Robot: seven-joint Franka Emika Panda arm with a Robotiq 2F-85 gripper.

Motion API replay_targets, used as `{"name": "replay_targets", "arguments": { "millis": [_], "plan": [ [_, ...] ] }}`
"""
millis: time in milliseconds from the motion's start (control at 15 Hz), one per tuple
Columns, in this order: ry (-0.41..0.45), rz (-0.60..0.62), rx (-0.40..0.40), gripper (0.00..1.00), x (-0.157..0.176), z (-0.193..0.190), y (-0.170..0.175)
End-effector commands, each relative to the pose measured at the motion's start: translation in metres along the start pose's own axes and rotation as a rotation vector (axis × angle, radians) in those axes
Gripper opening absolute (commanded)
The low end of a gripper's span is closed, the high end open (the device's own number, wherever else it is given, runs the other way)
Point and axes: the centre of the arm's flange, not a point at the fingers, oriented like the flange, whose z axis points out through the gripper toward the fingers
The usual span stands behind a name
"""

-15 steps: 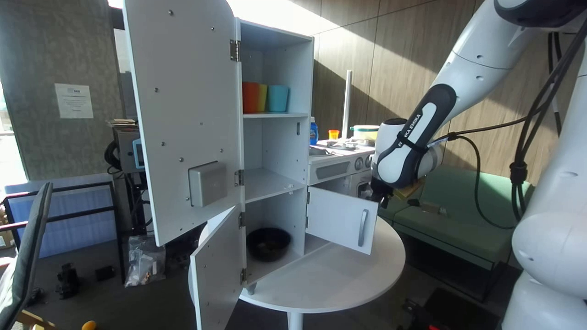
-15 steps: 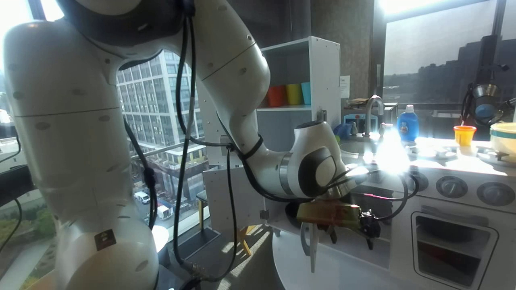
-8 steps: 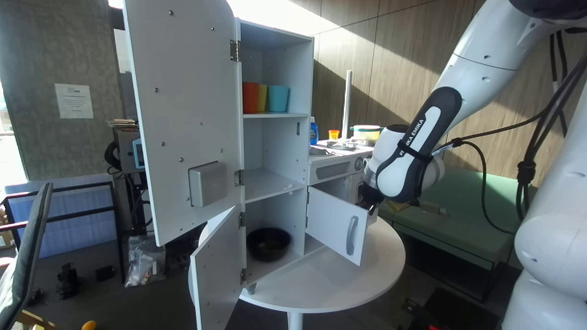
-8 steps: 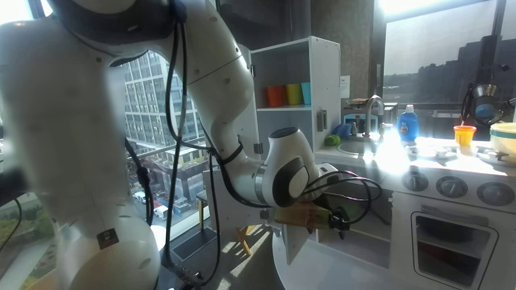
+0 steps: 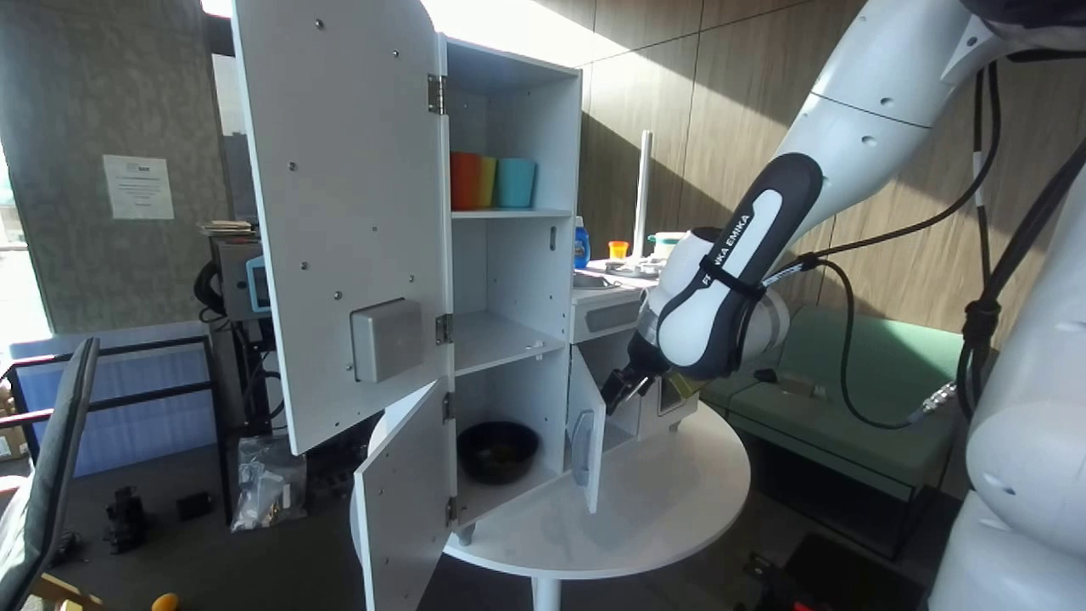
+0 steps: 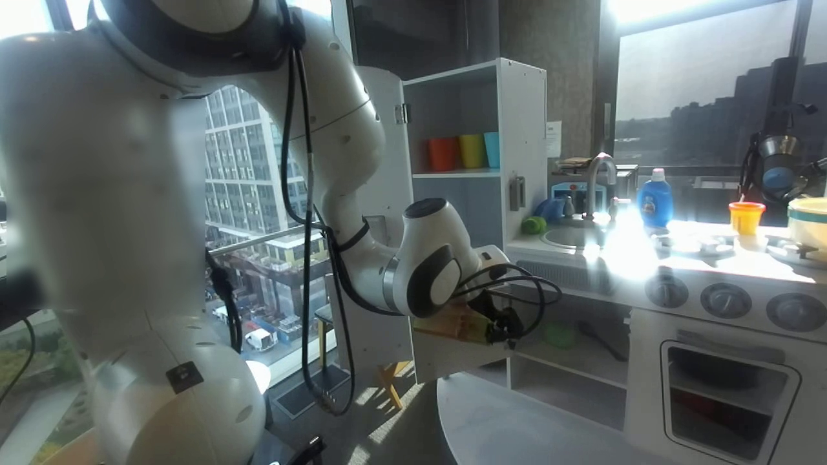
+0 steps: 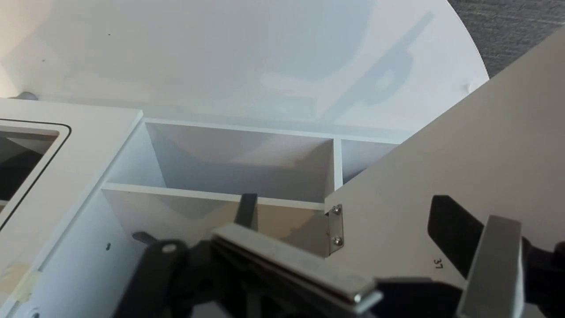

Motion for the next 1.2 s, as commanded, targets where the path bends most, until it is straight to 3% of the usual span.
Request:
{"name": "replay_targets", "arguments": {
  "millis": [0, 333, 800, 1133],
  "plan": [
    [0.028, 0.050, -0.057, 1.00, 0.006, -0.007, 0.023],
    [-0.013, 0.009, -0.133, 1.00, 0.015, -0.020, 0.099],
    [-0.077, -0.354, -0.253, 1.00, 0.036, -0.027, 0.160],
    [-0.087, -0.493, -0.368, 1.00, 0.060, -0.023, 0.195]
  ]
}}
